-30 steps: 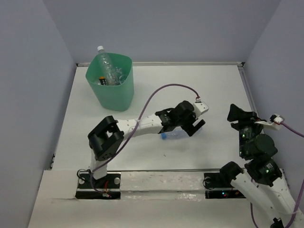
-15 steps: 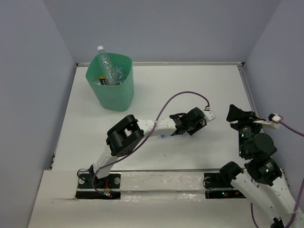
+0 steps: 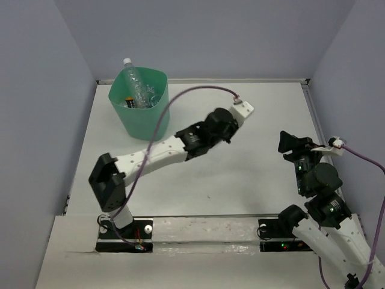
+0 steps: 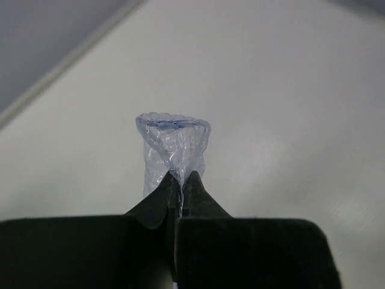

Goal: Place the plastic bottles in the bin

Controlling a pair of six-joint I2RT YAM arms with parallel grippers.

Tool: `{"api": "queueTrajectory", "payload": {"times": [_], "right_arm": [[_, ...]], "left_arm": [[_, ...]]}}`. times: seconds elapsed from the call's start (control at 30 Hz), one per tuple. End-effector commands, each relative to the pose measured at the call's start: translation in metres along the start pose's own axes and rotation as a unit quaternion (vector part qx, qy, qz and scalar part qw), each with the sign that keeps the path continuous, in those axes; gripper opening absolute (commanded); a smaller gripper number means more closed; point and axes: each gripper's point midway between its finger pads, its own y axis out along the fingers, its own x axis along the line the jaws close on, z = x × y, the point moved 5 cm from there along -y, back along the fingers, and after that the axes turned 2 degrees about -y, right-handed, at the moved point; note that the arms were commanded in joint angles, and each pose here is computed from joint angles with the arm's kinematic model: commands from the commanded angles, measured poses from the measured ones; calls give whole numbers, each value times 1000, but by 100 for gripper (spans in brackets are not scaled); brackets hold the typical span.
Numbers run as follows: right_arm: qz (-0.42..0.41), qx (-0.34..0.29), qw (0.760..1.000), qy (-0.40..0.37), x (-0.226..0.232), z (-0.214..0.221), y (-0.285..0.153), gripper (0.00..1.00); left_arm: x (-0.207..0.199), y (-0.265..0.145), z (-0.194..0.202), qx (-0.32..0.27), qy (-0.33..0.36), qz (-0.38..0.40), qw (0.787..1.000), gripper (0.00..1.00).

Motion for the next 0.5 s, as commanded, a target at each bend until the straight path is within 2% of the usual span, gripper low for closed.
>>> {"api": "queueTrajectory", "payload": {"times": [0.0, 0.03, 0.07, 0.17, 0.33, 0.4, 0.47], "right_arm": [[-40, 14, 999, 1, 16, 12, 11, 55], [-48, 16, 999, 2, 20, 14, 14, 55], [-58, 38, 998, -7, 23, 27, 19, 56], [-87, 73, 993, -13, 33, 46, 25, 57], [-132, 115, 985, -3, 47, 73, 32, 58], [-144, 127, 981, -6, 51, 80, 34, 58], [-152, 133, 979, -16, 53, 83, 36, 58]], "left_arm": [[112, -109, -121, -241, -140, -98, 955, 0], [131, -143, -142, -302, -157, -113, 934, 0], [159, -159, -146, -326, -168, -153, 918, 0], [206, -206, -165, -381, -185, -218, 879, 0], [304, -240, -148, -394, -195, -359, 823, 0], [328, -235, -139, -396, -206, -371, 814, 0], [354, -235, -125, -399, -211, -402, 796, 0]]}}
